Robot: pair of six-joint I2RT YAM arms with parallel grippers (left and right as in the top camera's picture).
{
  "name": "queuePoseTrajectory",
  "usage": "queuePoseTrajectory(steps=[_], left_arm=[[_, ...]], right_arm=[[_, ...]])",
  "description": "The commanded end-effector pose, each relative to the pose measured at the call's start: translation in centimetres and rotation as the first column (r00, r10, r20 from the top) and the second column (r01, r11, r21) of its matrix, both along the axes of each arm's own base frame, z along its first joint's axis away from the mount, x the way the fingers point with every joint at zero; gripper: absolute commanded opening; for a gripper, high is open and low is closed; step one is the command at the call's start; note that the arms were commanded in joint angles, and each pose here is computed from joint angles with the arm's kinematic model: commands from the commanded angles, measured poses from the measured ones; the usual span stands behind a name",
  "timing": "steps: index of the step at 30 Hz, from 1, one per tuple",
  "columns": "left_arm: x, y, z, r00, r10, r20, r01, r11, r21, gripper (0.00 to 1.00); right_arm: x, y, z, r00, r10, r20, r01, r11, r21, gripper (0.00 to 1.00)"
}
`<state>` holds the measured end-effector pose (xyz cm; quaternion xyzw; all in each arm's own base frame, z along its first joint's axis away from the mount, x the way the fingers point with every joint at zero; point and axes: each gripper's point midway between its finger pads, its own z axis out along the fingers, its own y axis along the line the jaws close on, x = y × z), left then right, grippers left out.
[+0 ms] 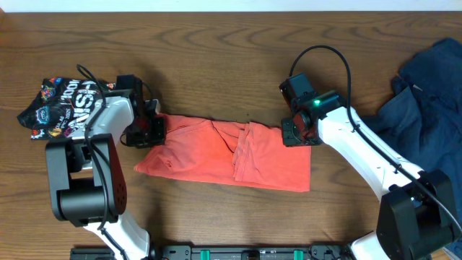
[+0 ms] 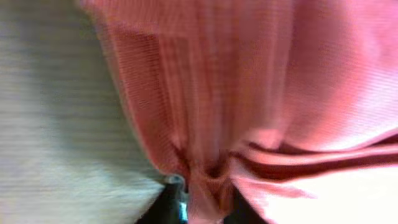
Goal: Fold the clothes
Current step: 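Fold the strip's left end rightward over the middle with the left gripper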
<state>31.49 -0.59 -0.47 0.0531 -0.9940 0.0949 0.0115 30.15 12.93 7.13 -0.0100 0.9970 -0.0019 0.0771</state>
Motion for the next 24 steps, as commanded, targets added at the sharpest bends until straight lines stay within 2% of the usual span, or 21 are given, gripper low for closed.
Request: queuePoseTrajectory(steps=[1, 5, 10, 12, 18, 21, 24], left_arm=[[-2.3, -0.8, -2.3, 0.995, -0.003, -0.103, -0.001, 0.999, -0.041, 0.07], [-1.3, -0.4, -1.2, 0.996, 0.004, -0.094, -0.007, 0.999, -0.032, 0.06], [1.1, 3.6, 2.0, 0.992, 0.103, -0.073, -0.093, 0.988, 0.126, 0.06], [2.2, 4.9, 3.7, 0.989, 0.14, -0.051, -0.132, 0.981, 0.143, 0.06], [4.4, 8.0, 8.1, 0.968, 0.251, 0.015, -0.251, 0.956, 0.153, 0.06], [4.1, 8.0, 9.8, 0.961, 0.275, -0.009, -0.271, 0.952, 0.145, 0.06], [3.0, 5.6, 11.0, 0.967, 0.244, -0.068, -0.237, 0.967, 0.092, 0.06]], right_arm=[[0.9, -0.7, 1.1, 0.999, -0.02, 0.038, 0.02, 1.0, 0.002, 0.39], [0.9, -1.9, 1.0, 0.998, -0.053, 0.024, 0.053, 0.999, -0.005, 0.39], [1.4, -3.7, 1.0, 0.995, -0.094, 0.021, 0.095, 0.995, -0.01, 0.37], [1.7, -4.5, 1.0, 0.993, -0.116, 0.022, 0.116, 0.993, -0.01, 0.37], [1.9, -7.6, 1.0, 0.985, -0.175, 0.008, 0.175, 0.984, -0.027, 0.37], [2.0, -8.9, 1.0, 0.981, -0.192, 0.001, 0.192, 0.981, -0.035, 0.36], [2.1, -9.6, 1.0, 0.979, -0.202, 0.001, 0.202, 0.979, -0.037, 0.36]])
